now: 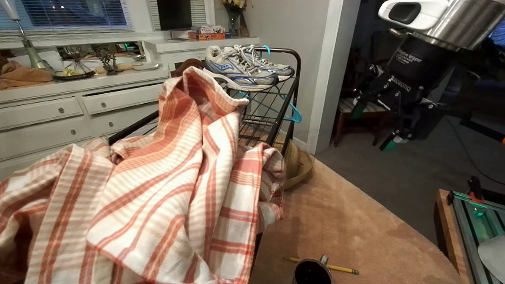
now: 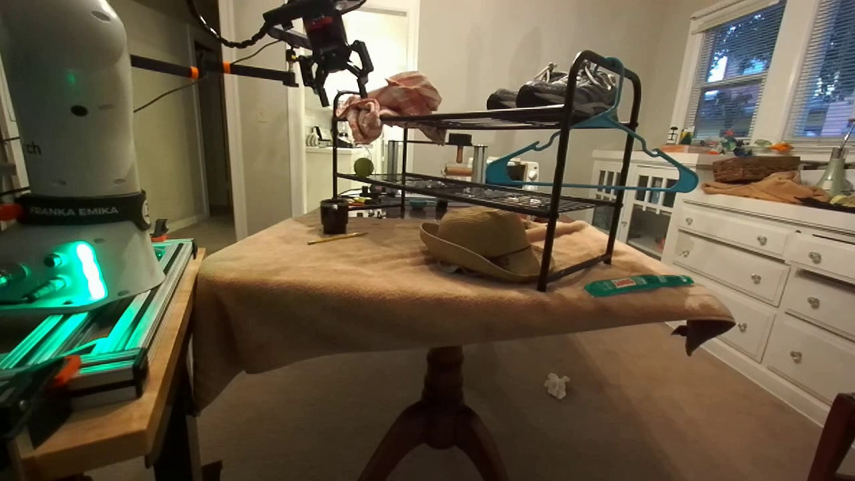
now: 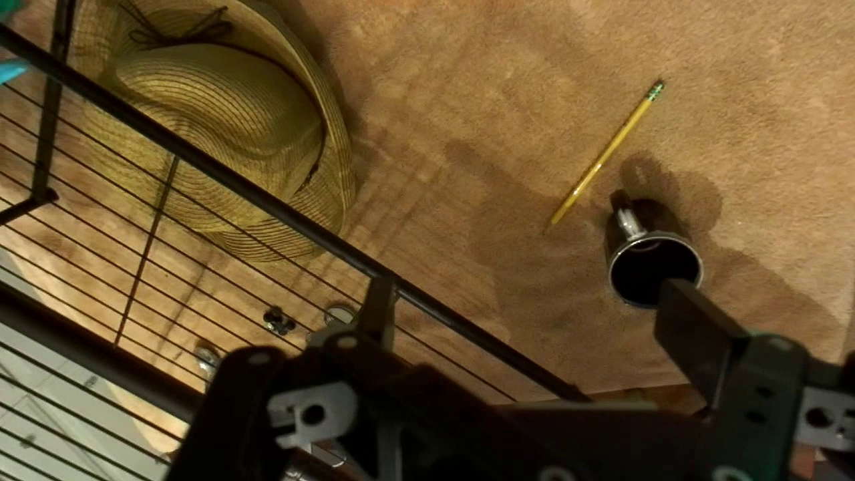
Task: Fold the blanket in half
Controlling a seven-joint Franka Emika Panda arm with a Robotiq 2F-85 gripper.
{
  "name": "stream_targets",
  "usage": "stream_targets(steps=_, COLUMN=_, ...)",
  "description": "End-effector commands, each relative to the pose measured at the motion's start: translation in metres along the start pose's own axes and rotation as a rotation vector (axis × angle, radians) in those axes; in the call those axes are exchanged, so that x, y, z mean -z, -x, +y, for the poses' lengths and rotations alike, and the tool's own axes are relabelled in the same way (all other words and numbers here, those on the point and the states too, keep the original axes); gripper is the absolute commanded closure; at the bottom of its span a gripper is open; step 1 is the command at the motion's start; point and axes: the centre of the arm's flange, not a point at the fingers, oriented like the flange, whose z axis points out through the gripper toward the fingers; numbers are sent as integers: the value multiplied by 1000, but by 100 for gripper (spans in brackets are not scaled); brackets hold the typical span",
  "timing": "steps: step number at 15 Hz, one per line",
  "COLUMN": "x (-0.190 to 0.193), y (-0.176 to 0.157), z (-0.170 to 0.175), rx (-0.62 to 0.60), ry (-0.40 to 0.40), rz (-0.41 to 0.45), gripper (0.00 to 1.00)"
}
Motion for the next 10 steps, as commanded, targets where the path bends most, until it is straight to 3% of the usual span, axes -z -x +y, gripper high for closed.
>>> stream_targets(steps=1, x=0, y=0, z=1, rx=-3, ry=1, rz=0, gripper=0)
stream_targets(steps=4, x=-2, y=-3, z=-2, rx=-9, ry=-16, rz=10, gripper=0)
stream_targets(steps=10, x=-20, y=-57, z=-51, rx=-69, ry=-142, rz=170, gripper=0)
